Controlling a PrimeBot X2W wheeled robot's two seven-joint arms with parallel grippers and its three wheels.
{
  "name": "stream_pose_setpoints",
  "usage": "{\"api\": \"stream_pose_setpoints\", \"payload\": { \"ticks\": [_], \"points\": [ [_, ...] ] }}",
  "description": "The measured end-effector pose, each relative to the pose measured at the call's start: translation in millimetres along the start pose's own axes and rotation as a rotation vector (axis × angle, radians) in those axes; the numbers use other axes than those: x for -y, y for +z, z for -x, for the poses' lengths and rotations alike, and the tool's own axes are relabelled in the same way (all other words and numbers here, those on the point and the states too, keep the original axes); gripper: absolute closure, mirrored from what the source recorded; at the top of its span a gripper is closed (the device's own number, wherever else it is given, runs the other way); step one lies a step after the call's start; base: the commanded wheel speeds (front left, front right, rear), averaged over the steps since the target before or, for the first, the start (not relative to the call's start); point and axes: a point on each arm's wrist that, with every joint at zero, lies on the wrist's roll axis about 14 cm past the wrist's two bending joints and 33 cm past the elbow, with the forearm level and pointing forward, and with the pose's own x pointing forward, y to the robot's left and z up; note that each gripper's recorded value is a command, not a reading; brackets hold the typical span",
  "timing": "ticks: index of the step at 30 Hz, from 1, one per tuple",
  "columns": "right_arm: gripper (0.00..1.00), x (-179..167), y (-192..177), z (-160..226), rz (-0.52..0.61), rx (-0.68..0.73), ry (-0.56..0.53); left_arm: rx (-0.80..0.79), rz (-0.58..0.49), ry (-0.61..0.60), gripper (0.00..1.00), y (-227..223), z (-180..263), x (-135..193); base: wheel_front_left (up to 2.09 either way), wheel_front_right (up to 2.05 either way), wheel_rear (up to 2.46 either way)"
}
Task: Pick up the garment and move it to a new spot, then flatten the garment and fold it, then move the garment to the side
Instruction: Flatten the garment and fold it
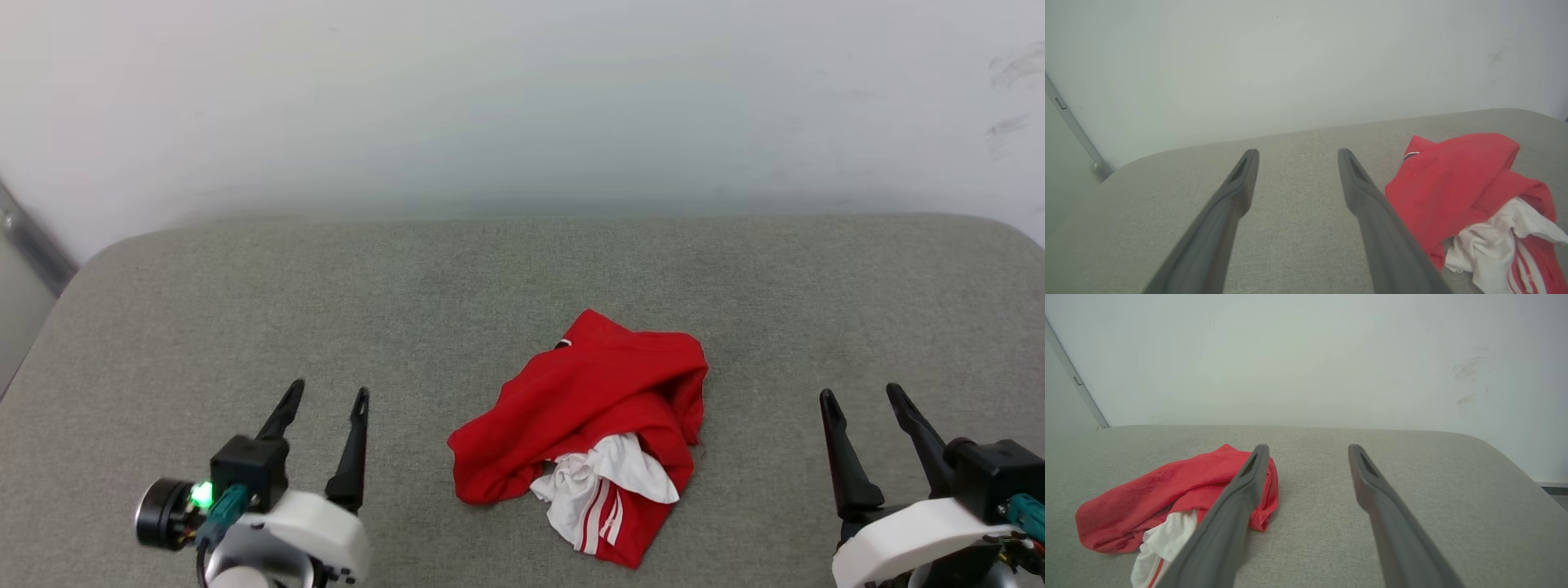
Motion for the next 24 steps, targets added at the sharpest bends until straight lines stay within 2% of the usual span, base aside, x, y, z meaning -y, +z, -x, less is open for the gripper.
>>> {"api": "stream_pose_setpoints", "payload": {
  "ticks": [5,12,17,24],
  "points": [
    [0.0,-6,-6,-7,0.001,-0.023,0.019,-0.015,0.002,-0.135,0.0,13,-29,30,0.0,0.0,0.0],
    [0.0,-6,-15,-19,-0.001,-0.047,0.024,-0.168,-0.009,-0.365,0.0,-4,-61,84,0.0,0.0,0.0],
    [0.0,-5,-27,-27,-0.006,-0.079,0.022,-0.327,-0.035,-0.503,0.0,-35,-72,117,0.0,0.0,0.0],
    [0.0,10,-37,-27,-0.012,-0.098,-0.022,-0.564,-0.083,-0.624,0.0,-85,-70,144,0.0,0.0,0.0]
  ]
}}
